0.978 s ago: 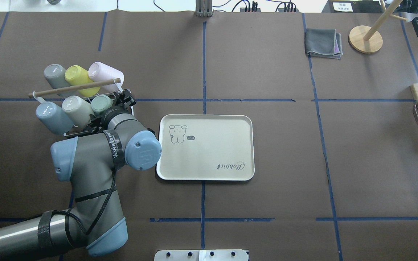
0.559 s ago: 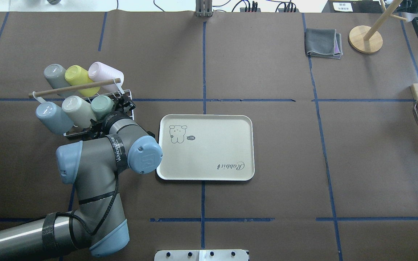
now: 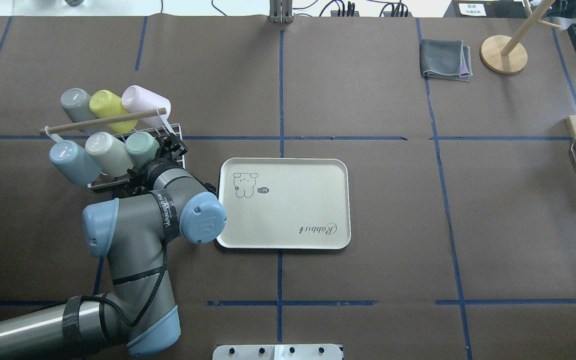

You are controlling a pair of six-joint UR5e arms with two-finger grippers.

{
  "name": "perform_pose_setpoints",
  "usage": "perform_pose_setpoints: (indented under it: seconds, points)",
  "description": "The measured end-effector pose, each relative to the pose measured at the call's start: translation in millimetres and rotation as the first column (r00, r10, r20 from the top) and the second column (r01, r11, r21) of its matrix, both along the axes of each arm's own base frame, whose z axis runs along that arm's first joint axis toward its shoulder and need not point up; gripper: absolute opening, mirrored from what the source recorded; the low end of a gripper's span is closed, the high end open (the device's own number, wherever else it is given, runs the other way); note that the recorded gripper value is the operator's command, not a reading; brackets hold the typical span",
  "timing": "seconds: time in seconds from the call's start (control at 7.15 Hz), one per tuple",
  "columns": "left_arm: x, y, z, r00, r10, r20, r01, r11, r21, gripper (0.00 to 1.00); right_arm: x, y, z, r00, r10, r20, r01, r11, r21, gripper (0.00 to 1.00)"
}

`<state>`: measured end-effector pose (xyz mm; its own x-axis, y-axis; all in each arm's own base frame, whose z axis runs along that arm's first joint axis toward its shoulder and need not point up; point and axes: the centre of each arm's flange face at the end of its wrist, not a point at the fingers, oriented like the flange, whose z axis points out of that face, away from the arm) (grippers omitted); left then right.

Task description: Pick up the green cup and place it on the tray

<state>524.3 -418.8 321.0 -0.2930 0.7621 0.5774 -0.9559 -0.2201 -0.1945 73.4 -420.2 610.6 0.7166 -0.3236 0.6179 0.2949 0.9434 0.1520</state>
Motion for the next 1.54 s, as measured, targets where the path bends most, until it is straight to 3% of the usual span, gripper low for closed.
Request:
perform_pose_setpoints:
  seconds: [0.14,0.28,1.12,1.54]
  points:
    - [1.2,-0.1,1.1,1.000,-0.007,-0.001,0.007,1.000,0.001,0.72,0.0,0.0,0.1,1.000,0.000,-0.001,0.000,1.000,0.000,1.00]
    - [1.6,-0.6,0.9,1.000,-0.012,-0.002,0.012,1.000,0.006,0.69,0.1,-0.1,0.1,1.000,0.001,-0.001,-0.001,1.000,0.000,1.00]
    - [-19.1,-4.0,-22.9,0.999,-0.023,-0.034,0.024,0.999,0.033,0.69,0.2,-0.6,-0.3,1.000,0.001,-0.003,-0.001,1.000,0.001,1.00]
    - [-54.7,8.2,-57.7,0.998,-0.025,-0.054,0.027,0.999,0.041,0.71,-0.3,-0.8,-0.4,1.000,0.001,-0.002,-0.001,1.000,0.001,1.00]
